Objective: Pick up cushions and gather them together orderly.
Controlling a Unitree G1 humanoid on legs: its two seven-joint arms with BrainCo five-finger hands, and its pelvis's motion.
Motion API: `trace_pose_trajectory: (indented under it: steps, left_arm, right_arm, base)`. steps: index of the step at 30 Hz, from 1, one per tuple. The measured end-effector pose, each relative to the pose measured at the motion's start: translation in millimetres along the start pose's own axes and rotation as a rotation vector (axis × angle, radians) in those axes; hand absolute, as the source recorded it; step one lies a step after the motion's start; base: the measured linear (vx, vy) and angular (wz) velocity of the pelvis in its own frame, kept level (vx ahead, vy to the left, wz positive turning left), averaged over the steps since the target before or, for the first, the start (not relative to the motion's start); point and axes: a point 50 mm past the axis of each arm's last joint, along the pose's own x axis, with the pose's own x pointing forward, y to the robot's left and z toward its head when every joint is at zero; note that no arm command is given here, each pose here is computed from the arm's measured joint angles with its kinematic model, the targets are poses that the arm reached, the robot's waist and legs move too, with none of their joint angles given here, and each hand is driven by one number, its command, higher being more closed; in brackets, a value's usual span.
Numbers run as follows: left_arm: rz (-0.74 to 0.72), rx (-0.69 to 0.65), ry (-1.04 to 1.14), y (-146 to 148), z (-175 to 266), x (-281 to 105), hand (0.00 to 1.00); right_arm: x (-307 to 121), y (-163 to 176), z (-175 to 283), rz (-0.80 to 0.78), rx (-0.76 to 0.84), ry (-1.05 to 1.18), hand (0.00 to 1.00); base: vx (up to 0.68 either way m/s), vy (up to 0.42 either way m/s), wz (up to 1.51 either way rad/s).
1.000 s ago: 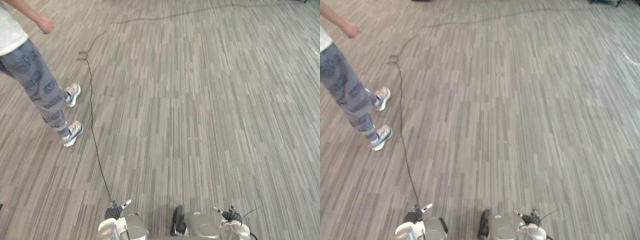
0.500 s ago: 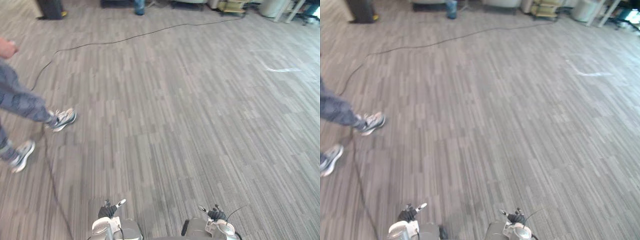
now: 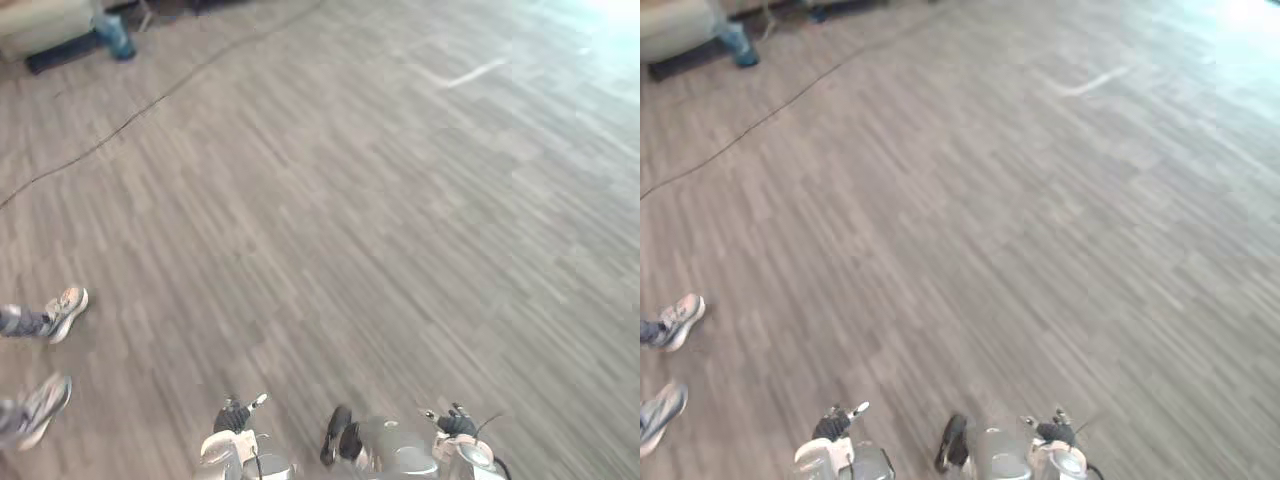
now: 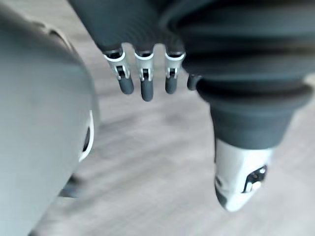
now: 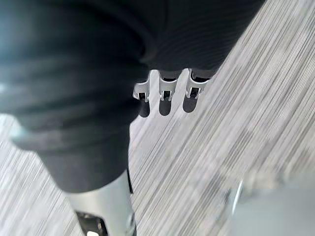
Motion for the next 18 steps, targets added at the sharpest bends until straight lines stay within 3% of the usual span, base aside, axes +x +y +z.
trace_pose_trajectory:
  steps: [7, 9, 12, 18]
  left_arm:
    - [0.039, -0.088, -0.021, 8, -4, -5, 0.0]
    - [0.062, -0.049, -0.022, 21, -1, -3, 0.0]
    - [0.053, 0.018, 0.043, 22, -8, 0, 0.0]
    - [-0.035, 0.107, 0.085, -1, -12, 3, 0.0]
  right_arm:
    - [-6, 4, -15, 0.01, -0.005, 0.031, 0.0]
    - [-10, 19, -20, 0.046, 0.026, 0.039, 0.0]
    - [-8, 16, -15, 0.037, 0.034, 0.024, 0.0]
    - [2, 8, 11, 0.031, -0.012, -0.045, 0.0]
  base:
    - [0.61, 0.238, -1.3]
    - [0.89, 0.379, -1.04]
    - [0.65, 0.272, -0.43]
    - [0.59, 0.114, -0.21]
